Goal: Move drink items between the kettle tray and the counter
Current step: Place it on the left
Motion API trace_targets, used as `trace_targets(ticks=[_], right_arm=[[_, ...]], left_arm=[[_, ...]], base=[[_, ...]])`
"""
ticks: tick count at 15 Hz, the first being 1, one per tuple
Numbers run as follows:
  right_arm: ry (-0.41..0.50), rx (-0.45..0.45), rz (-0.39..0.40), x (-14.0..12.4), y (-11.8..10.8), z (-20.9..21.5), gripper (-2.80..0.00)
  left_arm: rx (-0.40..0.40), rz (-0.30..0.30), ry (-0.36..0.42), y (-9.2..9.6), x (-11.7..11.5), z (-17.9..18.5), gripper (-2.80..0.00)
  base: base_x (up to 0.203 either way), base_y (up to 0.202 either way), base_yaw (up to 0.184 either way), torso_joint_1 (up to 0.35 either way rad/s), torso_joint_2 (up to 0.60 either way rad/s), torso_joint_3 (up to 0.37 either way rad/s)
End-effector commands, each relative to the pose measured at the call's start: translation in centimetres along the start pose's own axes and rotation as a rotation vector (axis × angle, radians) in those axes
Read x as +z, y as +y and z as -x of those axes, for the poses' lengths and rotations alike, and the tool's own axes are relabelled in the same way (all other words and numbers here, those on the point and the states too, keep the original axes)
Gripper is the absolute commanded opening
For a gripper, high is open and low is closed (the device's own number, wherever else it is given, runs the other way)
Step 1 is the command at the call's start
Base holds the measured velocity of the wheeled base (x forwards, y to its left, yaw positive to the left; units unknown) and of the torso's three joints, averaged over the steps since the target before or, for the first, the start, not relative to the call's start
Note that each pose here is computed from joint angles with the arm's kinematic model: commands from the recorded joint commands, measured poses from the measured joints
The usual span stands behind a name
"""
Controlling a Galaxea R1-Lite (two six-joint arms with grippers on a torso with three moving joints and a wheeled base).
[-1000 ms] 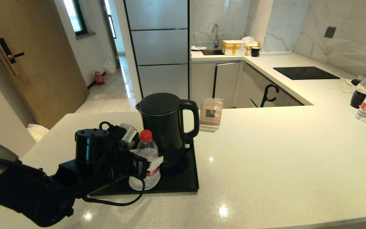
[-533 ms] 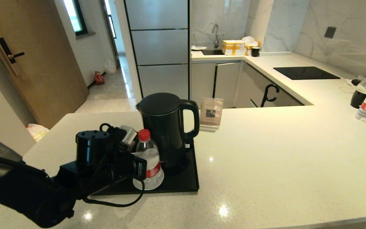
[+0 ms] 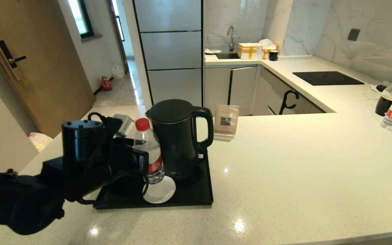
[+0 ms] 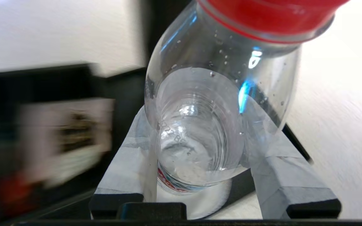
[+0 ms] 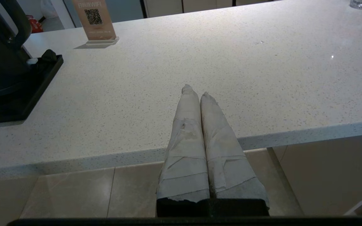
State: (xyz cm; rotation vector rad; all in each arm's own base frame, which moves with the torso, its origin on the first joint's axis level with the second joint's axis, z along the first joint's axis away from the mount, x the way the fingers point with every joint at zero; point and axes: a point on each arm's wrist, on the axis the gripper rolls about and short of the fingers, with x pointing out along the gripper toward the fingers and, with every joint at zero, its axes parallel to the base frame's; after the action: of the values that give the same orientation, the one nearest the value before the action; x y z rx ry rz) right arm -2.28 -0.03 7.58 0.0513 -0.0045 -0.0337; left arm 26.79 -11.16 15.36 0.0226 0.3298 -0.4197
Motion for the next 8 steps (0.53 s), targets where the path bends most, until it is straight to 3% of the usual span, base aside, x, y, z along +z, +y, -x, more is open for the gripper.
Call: trace_targets(ticks=[1, 4, 6, 8], right_arm=[[-0.001, 0.000, 0.001, 0.0, 0.0, 0.0, -2.80], [0.001, 0.000, -0.001, 0.0, 0.0, 0.0, -2.80], [0.001, 0.000, 0.001, 0.0, 0.0, 0.0, -2.80], [0.001, 0.000, 0.001, 0.0, 0.0, 0.0, -2.80]], left_arm=[[0.048, 0.006, -0.071, 0.4, 3.2, 2.8, -2.80], [0.175, 0.049, -0.110, 2.9, 6.4, 7.5, -2.80], [0.335, 0.104, -0.128, 6.0, 6.9, 10.5, -2.80], [0.377, 0.123, -0.126, 6.5, 7.0, 11.7, -2.80]], base=[[0.000, 0.000, 0.000, 0.000, 0.00, 0.000], [0.000, 0.000, 0.000, 0.000, 0.00, 0.000], [0.000, 0.000, 0.000, 0.000, 0.00, 0.000], [0.000, 0.000, 0.000, 0.000, 0.00, 0.000]])
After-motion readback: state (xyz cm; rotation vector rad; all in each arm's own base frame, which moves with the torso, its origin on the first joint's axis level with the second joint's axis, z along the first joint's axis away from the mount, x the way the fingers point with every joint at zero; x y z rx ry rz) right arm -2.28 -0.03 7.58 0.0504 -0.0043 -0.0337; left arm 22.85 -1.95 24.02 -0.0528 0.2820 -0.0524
